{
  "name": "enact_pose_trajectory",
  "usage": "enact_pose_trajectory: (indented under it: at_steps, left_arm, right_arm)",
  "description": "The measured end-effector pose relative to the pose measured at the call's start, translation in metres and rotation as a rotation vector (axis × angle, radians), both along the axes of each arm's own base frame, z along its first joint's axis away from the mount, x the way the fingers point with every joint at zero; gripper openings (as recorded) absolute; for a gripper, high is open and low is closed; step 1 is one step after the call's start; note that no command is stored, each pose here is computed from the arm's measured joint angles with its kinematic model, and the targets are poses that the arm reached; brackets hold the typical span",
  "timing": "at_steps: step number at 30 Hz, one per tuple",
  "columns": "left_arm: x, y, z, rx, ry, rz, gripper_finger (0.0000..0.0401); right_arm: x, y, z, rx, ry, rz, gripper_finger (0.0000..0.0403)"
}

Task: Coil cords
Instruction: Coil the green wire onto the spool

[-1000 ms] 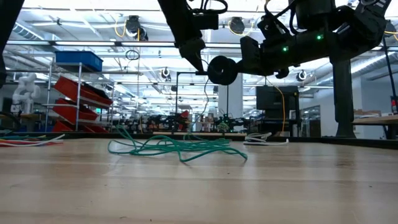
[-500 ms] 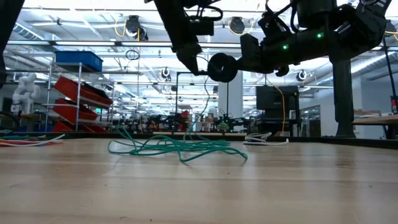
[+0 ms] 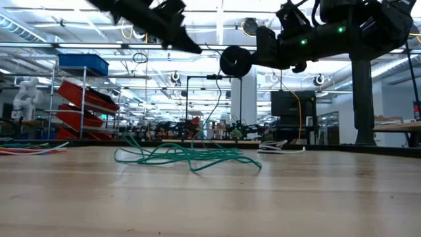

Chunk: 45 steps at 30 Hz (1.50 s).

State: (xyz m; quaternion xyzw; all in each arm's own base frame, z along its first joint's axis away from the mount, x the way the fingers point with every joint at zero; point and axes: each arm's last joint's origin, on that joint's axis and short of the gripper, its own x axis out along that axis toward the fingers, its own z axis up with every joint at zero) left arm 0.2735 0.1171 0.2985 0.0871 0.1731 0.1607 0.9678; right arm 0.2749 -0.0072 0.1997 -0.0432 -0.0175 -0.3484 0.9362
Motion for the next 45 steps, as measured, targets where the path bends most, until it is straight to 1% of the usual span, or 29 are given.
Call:
enact_pose_trajectory:
  at_steps: [4,7,10,12,14,15,16,18,20,24,26,27,31,36,41,45]
  left_arm:
    - [-0.014,-0.007,-0.046,-0.119,-0.2,-0.102,0.001]
    - [-0.022,-0.013,-0.078,-0.208,-0.368,-0.153,0.001]
    - [-0.026,-0.022,-0.092,-0.279,-0.559,-0.201,0.001]
    - [-0.024,-0.028,-0.1,-0.311,-0.635,-0.239,0.001]
    - [-0.017,-0.032,-0.111,-0.339,-0.638,-0.255,0.001]
    - [-0.013,-0.033,-0.117,-0.358,-0.626,-0.244,0.001]
    - [-0.008,-0.033,-0.123,-0.374,-0.613,-0.222,0.001]
    - [0.002,-0.032,-0.137,-0.438,-0.588,-0.17,0.001]
    - [0.011,-0.03,-0.146,-0.503,-0.599,-0.138,0.001]
    - [0.029,-0.029,-0.15,-0.619,-0.692,-0.164,0.001]
    - [0.039,-0.03,-0.15,-0.675,-0.712,-0.161,0.001]
    - [0.043,-0.032,-0.15,-0.686,-0.72,-0.156,0.001]
    - [0.058,-0.043,-0.147,-0.706,-0.763,-0.13,0.001]
    - [0.068,-0.052,-0.146,-0.709,-0.764,-0.034,0.001]
    - [0.073,-0.053,-0.145,-0.705,-0.745,-0.036,0.001]
    - [0.073,-0.054,-0.146,-0.668,-0.719,-0.061,0.001]
  right_arm:
    - [0.0,0.003,0.004,-0.024,-0.025,0.037,0.0]
    - [0.0,0.006,0.007,-0.032,-0.049,0.065,0.0]
    - [0.0,0.008,0.007,-0.04,-0.053,0.075,0.0]
    - [0.0,0.009,0.008,-0.047,-0.054,0.081,0.0]
    - [0.0,0.01,0.01,-0.056,-0.069,0.117,0.0]
    - [0.001,0.011,0.01,-0.061,-0.076,0.141,0.0]
    - [0.001,0.011,0.011,-0.064,-0.085,0.158,0.0]
    - [0.001,0.012,0.012,-0.062,-0.095,0.18,0.0]
    - [0.001,0.014,0.012,-0.06,-0.094,0.187,0.0]
    - [0.001,0.017,0.011,-0.081,-0.078,0.192,0.0]
    - [0.001,0.017,0.011,-0.094,-0.067,0.19,0.0]
    - [0.001,0.017,0.011,-0.095,-0.061,0.188,0.0]
    - [0.001,0.016,0.008,-0.11,-0.018,0.144,0.0]
    - [0.001,0.015,0.007,-0.125,0.002,0.124,0.0]
    - [0.001,0.014,0.005,-0.134,0.041,0.099,0.0]
    - [0.001,0.014,0.001,-0.12,0.067,0.104,0.0]
